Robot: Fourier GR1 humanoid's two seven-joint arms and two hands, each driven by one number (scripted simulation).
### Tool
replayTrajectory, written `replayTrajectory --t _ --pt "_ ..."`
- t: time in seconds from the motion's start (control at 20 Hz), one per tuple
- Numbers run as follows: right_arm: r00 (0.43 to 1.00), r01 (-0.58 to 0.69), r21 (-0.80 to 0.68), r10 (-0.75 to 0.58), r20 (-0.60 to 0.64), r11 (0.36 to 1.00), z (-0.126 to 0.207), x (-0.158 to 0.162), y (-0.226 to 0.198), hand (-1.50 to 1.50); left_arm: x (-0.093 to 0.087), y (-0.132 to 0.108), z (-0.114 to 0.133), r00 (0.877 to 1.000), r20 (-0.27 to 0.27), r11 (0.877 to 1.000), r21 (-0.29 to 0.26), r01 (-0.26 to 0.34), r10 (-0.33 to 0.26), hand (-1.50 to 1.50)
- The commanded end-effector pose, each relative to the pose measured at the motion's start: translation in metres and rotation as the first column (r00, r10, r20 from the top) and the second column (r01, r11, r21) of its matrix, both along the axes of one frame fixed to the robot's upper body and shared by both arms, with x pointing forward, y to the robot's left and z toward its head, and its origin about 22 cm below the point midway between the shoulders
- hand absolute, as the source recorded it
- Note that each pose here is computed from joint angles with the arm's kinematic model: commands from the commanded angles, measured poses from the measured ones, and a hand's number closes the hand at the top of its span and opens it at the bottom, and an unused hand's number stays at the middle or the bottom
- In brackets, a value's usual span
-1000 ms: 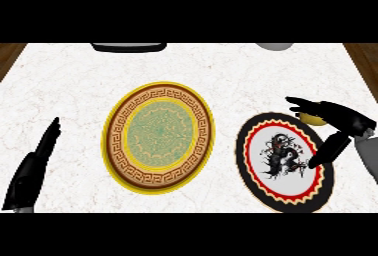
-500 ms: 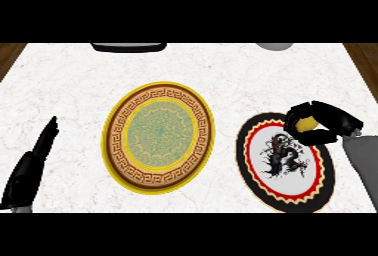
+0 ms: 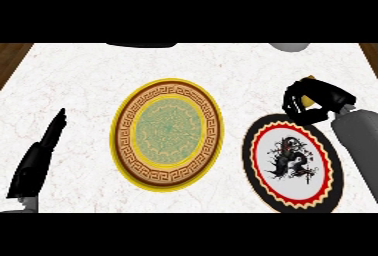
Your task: Pick the lemon from the plate and place it in the plate
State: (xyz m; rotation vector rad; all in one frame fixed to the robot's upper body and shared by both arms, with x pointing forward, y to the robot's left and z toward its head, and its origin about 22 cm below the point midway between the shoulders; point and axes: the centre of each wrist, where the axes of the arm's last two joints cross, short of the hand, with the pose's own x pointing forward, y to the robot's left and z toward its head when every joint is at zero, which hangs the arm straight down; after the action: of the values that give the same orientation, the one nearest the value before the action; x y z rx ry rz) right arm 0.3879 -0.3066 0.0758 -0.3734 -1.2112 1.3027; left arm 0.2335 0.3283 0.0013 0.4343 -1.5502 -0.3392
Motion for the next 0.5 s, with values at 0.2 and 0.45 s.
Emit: replayTrajectory --t 0.2,0.45 --pt "0.934 0.036 -0.138 0.016 0.358 0.99 0.021 0.029 -0.002 1.5 -0.007 -0.01 -0.003 1.0 -0.007 1.0 -0.011 0.022 -0.022 0.0" --pt "0.866 0.024 -0.031 -0.006 0.5 0.999 0.03 0.043 0.003 1.5 -0.002 -0.003 -0.004 1.0 0.001 1.0 0.006 -0.03 0.03 0.0"
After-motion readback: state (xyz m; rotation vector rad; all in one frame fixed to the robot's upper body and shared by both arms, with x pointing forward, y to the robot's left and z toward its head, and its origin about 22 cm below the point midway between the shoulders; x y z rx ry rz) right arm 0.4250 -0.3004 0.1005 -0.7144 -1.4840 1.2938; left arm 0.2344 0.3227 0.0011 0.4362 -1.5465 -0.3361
